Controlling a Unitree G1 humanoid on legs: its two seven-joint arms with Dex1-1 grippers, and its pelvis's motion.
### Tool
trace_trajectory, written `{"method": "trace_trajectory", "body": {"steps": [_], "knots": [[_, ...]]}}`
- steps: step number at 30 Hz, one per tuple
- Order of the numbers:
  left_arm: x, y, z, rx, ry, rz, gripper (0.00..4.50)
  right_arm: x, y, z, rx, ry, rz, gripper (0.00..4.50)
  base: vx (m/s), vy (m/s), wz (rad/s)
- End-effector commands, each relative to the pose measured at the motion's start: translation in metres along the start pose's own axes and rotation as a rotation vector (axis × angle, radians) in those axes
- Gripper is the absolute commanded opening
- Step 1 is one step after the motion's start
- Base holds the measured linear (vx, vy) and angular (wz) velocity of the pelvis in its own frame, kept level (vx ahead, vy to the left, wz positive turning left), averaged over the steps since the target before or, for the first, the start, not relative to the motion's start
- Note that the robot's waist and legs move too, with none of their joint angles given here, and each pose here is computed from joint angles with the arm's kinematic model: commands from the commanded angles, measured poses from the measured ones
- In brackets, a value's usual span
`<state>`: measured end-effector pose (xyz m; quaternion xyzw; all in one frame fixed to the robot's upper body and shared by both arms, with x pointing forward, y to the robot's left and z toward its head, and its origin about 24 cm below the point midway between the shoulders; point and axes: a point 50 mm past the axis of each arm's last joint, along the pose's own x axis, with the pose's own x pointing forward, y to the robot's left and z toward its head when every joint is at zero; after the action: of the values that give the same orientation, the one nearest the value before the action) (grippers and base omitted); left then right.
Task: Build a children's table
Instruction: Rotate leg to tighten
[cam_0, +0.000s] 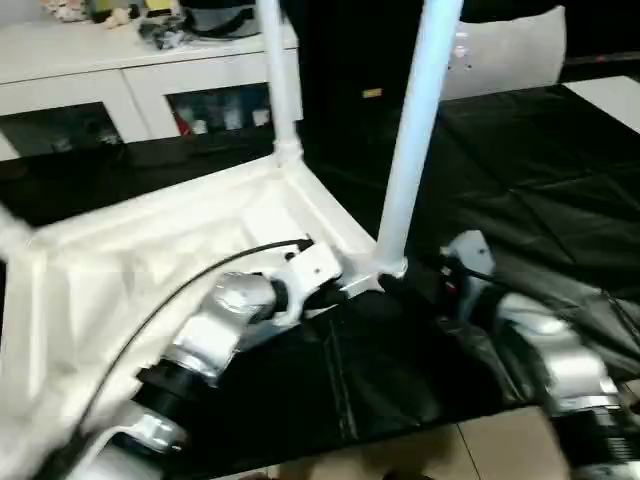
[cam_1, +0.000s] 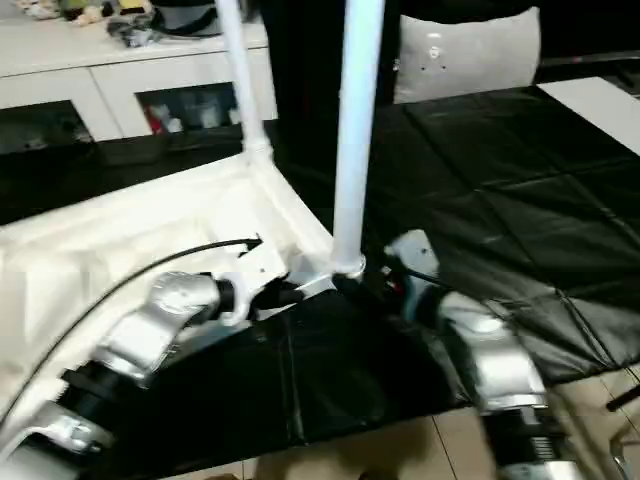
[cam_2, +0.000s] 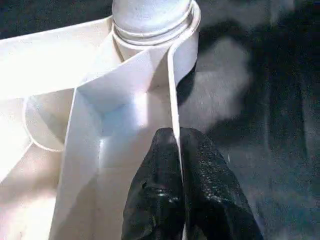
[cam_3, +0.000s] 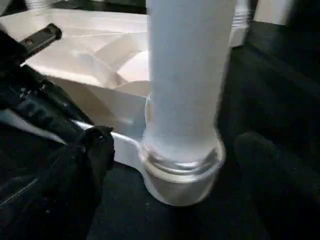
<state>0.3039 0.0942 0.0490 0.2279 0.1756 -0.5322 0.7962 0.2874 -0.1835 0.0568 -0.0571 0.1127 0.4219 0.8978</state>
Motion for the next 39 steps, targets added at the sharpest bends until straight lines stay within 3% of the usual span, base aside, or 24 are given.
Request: {"method": "trace_trajectory", "body": {"steps": [1,6,12,19,28,32,36,37,39], "knots": [[0.0,-0.004,-0.001,0.055,0.021,-0.092,0.0,-0.002,0.002,0.008,-0.022,-0.007,0.076,4.2,0.0,0.0,0.0],[-0.01,-0.008,-0.008,0.174,0.059,-0.248,0.0,-0.015,0.003,0.013,-0.056,0.022,0.239,4.2,0.0,0.0,0.0],[-0.018,-0.015,-0.01,0.255,0.057,-0.417,0.0,-0.02,0.011,0.014,-0.051,0.056,0.41,3.53,0.0,0.0,0.0],[-0.021,-0.024,-0.007,0.302,0.03,-0.553,0.0,-0.017,0.021,0.012,-0.016,0.087,0.555,3.06,0.0,0.0,0.0],[-0.02,-0.026,-0.006,0.295,0.013,-0.569,0.0,-0.015,0.03,0.01,0.013,0.094,0.626,2.22,0.0,0.0,0.0],[-0.02,-0.026,-0.006,0.273,-0.006,-0.56,0.0,-0.016,0.031,0.009,0.021,0.093,0.631,2.07,0.0,0.0,0.0],[-0.018,-0.025,-0.005,0.195,-0.026,-0.498,0.0,-0.012,0.032,0.008,0.054,0.066,0.566,2.0,0.0,0.0,0.0],[-0.014,-0.024,-0.005,0.125,-0.022,-0.419,0.0,-0.003,0.029,0.006,0.066,0.065,0.444,2.0,0.0,0.0,0.0],[-0.013,-0.023,-0.005,0.102,-0.024,-0.383,0.0,0.003,0.027,0.006,0.062,0.067,0.373,2.0,0.0,0.0,0.0]]}}
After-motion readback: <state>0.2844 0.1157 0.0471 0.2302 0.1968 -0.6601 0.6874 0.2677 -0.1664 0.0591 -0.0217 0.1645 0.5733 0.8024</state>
